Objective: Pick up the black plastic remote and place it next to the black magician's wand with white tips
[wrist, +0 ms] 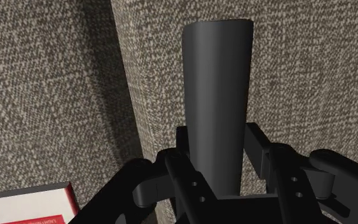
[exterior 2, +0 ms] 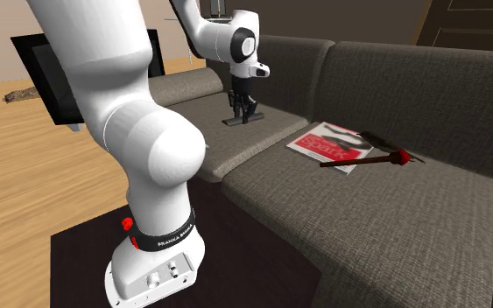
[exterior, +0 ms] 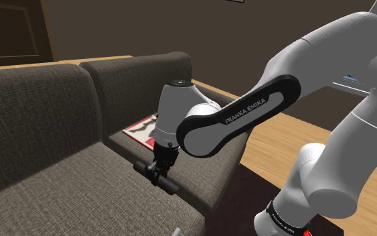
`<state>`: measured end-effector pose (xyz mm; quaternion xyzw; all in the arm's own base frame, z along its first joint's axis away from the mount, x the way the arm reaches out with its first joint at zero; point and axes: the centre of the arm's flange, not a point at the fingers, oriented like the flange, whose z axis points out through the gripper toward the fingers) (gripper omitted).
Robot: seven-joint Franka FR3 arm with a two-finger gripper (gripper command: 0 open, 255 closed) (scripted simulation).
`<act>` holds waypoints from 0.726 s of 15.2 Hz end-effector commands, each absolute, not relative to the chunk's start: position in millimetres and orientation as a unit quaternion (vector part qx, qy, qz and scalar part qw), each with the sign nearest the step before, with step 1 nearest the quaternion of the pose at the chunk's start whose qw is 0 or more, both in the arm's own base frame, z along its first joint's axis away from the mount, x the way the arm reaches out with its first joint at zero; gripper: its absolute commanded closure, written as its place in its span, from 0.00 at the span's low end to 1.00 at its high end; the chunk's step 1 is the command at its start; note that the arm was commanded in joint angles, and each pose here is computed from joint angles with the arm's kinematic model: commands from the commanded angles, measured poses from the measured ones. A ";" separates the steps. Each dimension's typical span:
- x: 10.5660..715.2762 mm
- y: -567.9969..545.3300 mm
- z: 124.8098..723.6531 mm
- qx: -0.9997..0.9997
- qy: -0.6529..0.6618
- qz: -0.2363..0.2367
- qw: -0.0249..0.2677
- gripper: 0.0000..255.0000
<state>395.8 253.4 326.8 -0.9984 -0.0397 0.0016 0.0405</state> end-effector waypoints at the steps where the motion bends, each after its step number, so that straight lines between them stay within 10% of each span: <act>1: 402.3 278.5 329.5 -0.998 -0.039 0.001 0.041 1.00; 11: 419.3 409.4 331.2 -0.998 -0.039 0.001 0.041 1.00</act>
